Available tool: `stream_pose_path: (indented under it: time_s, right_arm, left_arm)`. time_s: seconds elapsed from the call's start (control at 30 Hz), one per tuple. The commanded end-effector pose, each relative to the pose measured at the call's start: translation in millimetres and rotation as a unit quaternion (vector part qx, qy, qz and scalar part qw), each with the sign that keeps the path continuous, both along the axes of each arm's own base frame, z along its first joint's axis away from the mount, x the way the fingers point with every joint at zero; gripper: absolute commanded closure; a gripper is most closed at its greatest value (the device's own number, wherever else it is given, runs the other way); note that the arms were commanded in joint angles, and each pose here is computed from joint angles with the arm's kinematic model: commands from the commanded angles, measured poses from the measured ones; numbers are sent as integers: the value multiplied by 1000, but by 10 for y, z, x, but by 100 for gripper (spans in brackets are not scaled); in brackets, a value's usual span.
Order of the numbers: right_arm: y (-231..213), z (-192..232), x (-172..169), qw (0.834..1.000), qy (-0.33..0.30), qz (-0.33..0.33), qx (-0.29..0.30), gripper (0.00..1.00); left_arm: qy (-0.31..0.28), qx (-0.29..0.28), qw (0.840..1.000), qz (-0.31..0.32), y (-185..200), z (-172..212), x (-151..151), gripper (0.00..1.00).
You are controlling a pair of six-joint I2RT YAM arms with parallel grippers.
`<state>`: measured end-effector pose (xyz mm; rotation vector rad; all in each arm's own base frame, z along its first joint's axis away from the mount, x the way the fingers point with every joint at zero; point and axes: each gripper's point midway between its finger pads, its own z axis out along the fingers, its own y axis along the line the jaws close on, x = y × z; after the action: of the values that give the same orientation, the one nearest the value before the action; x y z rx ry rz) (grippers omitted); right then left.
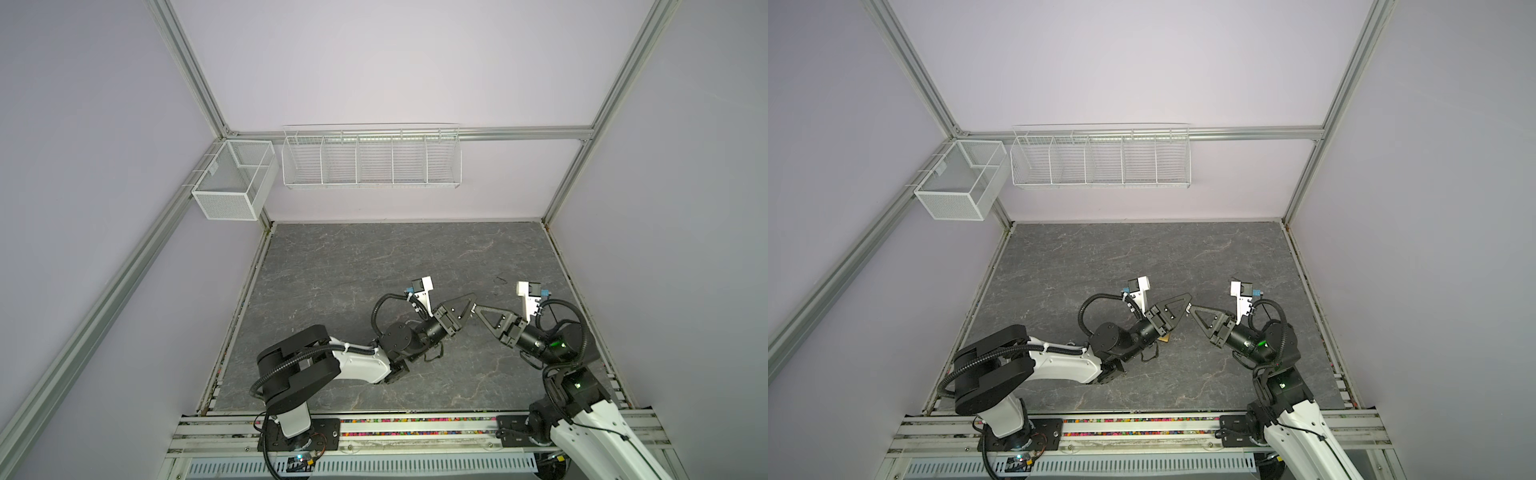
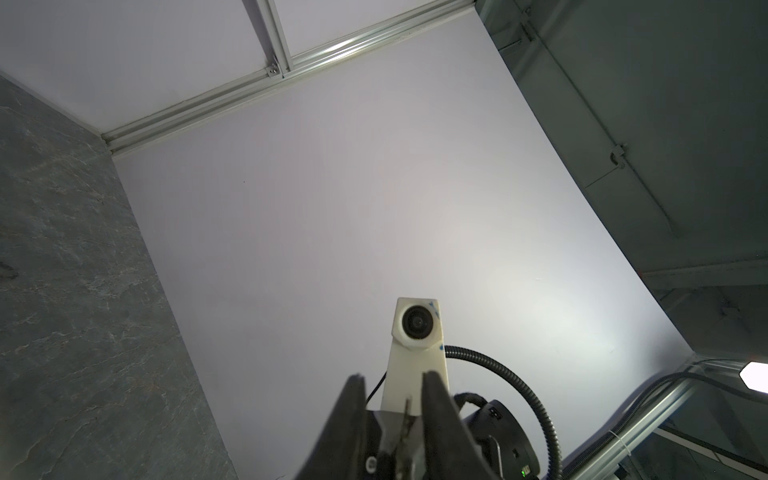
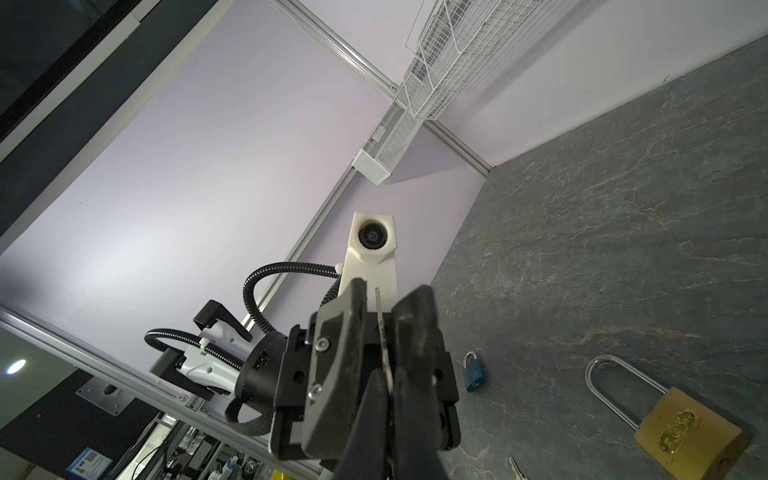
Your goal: Unlock with the key
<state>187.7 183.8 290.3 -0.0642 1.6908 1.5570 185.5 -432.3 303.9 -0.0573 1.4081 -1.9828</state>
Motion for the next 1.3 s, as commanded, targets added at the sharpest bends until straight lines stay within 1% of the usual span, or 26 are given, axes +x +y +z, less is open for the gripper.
stream_pose_path:
  time_s: [0.0, 0.13, 0.17, 0.23, 0.27, 0.33, 0.37, 0.4, 0.43, 0.47, 0.5, 0.53, 0.6, 0.63, 0.67, 0.7, 0.77, 0.8, 0.87, 0.9, 0.97, 1.03, 1.1, 1.17, 1.2, 1.27]
  right_arm:
    - [-12, 115, -95, 1000, -23, 3, -11, 94]
    - [-63, -37, -141, 998, -12, -10, -65, 94]
    - [-80, -104, -151, 996, -8, -13, -85, 94]
    - [-125, -284, -154, 991, 12, -22, -128, 94]
    - [-150, -388, -154, 987, 23, -25, -154, 94]
    - [-217, -628, -137, 976, 53, -34, -208, 94]
    - [-255, -768, -125, 968, 71, -37, -238, 94]
    - [-276, -900, -115, 960, 88, -34, -263, 94]
    - [-277, -998, -110, 955, 101, -27, -279, 94]
    - [-258, -1097, -105, 950, 114, -16, -289, 94]
    - [-224, -1175, -99, 948, 124, -2, -292, 94]
    - [-191, -1234, -94, 947, 131, 9, -292, 94]
    - [-133, -1345, -87, 946, 143, 28, -289, 94]
    - [-121, -1397, -83, 945, 148, 33, -291, 94]
    - [-123, -1460, -83, 942, 158, 36, -295, 94]
    - [-123, -1514, -89, 939, 164, 40, -300, 94]
    - [-118, -1638, -102, 935, 177, 47, -304, 94]
    - [-111, -1695, -103, 934, 184, 50, -303, 94]
    - [-69, -1784, -104, 933, 194, 64, -296, 94]
    - [-54, -1820, -99, 933, 198, 68, -294, 94]
    - [-37, -1854, -90, 932, 201, 73, -292, 94]
    - [-36, -1864, -87, 933, 198, 76, -292, 94]
    - [-56, -1856, -86, 934, 194, 72, -292, 94]
    - [-102, -1857, -79, 934, 196, 61, -293, 94]
    - [-128, -1854, -69, 934, 198, 54, -292, 94]
    - [-168, -1846, -67, 935, 203, 46, -286, 94]
  left_arm:
    - [9, 18, 999, 27, 96, -127, 73, 0]
    - [38, 60, 994, 78, 380, -290, 225, 0]
    - [52, 91, 990, 94, 461, -397, 288, 0]
    - [80, 179, 973, 125, 619, -625, 375, 0]
    - [83, 249, 953, 150, 729, -742, 403, 1]
    - [96, 402, 886, 210, 1040, -915, 448, 1]
    - [98, 464, 847, 241, 1235, -928, 467, 0]
    - [108, 506, 814, 264, 1410, -936, 483, 0]
    - [111, 529, 794, 278, 1518, -954, 490, 0]
    - [111, 544, 781, 286, 1587, -974, 491, 0]
    - [120, 544, 780, 286, 1612, -1008, 480, 1]
    - [127, 537, 785, 280, 1600, -1045, 464, 5]
    - [173, 503, 800, 277, 1632, -1164, 409, 24]
    - [201, 492, 800, 278, 1678, -1241, 382, 31]
    - [240, 487, 794, 274, 1736, -1374, 345, 36]
    - [278, 488, 785, 261, 1764, -1512, 312, 36]
    - [317, 501, 771, 233, 1727, -1712, 254, 36]
    - [329, 506, 766, 221, 1677, -1783, 228, 36]
    - [330, 516, 766, 195, 1504, -1866, 240, 40]
    - [334, 528, 759, 184, 1420, -1915, 256, 44]
    - [354, 550, 737, 171, 1318, -2034, 288, 46]
    - [379, 563, 716, 165, 1224, -2129, 345, 43]
    - [405, 574, 699, 135, 1076, -2173, 386, 26]
    - [429, 582, 678, 131, 1000, -2226, 391, 15]
    - [441, 579, 673, 129, 951, -2257, 391, 12]
    - [477, 555, 668, 135, 884, -2332, 377, 11]
